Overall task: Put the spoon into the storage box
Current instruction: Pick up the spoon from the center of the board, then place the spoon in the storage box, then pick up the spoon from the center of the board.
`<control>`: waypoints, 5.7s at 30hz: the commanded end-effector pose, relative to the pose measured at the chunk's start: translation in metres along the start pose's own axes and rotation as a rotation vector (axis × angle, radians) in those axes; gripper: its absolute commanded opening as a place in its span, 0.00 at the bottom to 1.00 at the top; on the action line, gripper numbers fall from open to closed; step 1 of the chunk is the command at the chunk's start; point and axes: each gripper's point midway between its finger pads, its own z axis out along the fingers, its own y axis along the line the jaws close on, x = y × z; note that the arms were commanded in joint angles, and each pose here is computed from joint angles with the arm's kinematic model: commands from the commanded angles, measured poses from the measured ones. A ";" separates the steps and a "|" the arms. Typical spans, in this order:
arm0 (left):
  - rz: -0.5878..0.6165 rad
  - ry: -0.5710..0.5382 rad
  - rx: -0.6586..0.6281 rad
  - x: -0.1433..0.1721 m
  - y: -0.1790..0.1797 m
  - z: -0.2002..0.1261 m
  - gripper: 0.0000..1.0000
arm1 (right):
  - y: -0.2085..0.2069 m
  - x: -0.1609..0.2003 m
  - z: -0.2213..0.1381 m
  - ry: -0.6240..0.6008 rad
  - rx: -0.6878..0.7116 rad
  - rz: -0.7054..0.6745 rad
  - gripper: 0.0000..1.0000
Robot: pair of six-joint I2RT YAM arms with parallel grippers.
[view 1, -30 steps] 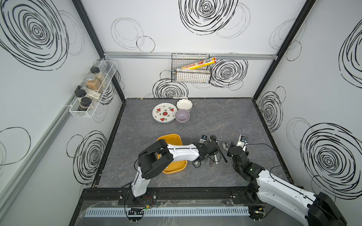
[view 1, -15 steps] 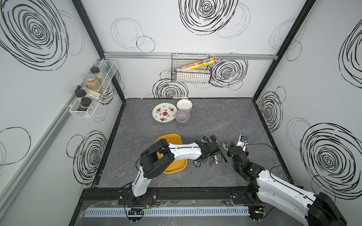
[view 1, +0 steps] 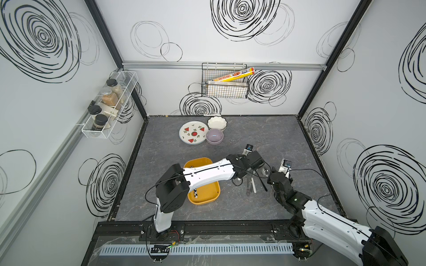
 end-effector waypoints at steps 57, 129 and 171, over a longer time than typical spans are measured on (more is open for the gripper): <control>-0.479 0.139 -0.359 0.159 0.210 0.026 0.11 | 0.010 -0.001 0.003 0.003 -0.036 -0.032 0.48; -0.297 -0.315 -0.132 0.054 0.225 -0.151 0.49 | 0.006 0.155 -0.051 1.045 0.012 -0.045 0.55; -0.278 -0.314 -0.092 0.055 0.219 -0.150 0.50 | 0.027 0.107 -0.059 0.911 -0.046 -0.046 0.00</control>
